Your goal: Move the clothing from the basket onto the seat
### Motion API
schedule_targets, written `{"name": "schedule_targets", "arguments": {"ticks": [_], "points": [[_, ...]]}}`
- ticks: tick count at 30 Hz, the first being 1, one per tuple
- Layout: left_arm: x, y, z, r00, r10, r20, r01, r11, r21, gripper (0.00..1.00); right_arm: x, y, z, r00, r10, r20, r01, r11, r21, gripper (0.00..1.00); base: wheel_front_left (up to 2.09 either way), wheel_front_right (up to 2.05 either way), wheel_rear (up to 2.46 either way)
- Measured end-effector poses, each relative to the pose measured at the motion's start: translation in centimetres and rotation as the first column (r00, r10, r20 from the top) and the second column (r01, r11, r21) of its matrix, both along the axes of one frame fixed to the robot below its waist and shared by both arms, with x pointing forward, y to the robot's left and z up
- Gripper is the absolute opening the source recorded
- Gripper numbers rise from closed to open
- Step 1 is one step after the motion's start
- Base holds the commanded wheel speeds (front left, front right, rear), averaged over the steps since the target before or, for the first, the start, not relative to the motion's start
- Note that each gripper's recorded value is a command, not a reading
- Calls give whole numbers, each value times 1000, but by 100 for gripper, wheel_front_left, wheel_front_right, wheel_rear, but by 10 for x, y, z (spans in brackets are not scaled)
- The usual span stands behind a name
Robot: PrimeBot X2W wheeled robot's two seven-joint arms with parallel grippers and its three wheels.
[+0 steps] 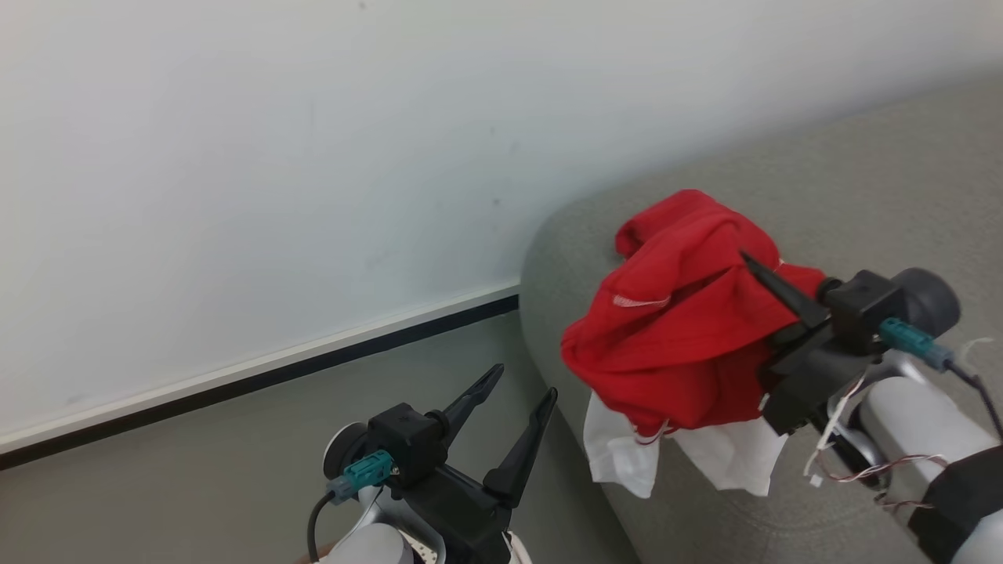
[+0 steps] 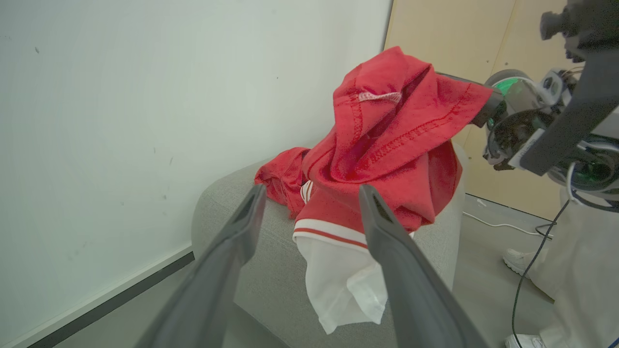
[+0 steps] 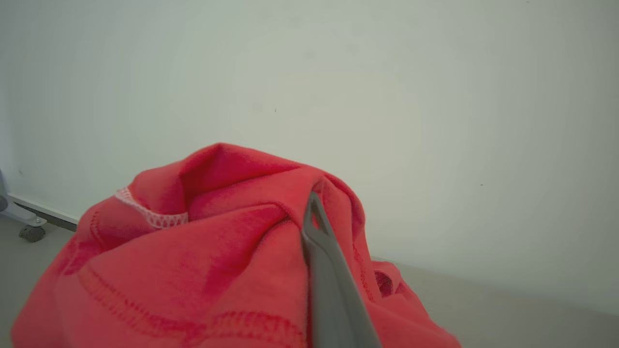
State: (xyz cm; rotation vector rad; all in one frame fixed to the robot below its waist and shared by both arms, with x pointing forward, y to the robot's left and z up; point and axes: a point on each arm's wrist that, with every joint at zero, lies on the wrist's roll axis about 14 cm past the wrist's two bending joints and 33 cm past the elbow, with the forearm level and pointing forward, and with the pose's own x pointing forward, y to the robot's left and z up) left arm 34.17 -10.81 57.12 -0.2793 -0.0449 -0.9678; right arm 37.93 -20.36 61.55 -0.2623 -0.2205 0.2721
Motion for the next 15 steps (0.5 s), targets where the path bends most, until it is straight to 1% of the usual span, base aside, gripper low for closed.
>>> {"name": "schedule_targets", "arguments": {"ticks": [7, 10, 15], "points": [[-7, -25, -8, 997, -72, -17, 73, 997, 9, 100, -17, -60, 14, 989, -144, 25, 144, 990, -7, 0, 0, 0, 0], [-8, -31, -15, 995, -94, -33, 94, 995, 14, 100, -12, -78, 25, 982, -186, 30, 186, 983, -1, 0, 0, 0, 0], [-2, -33, -24, 994, -97, -56, 97, 995, 6, 100, 5, -110, 58, 965, -253, 71, 256, 966, -36, 0, 0, 0, 0]]}}
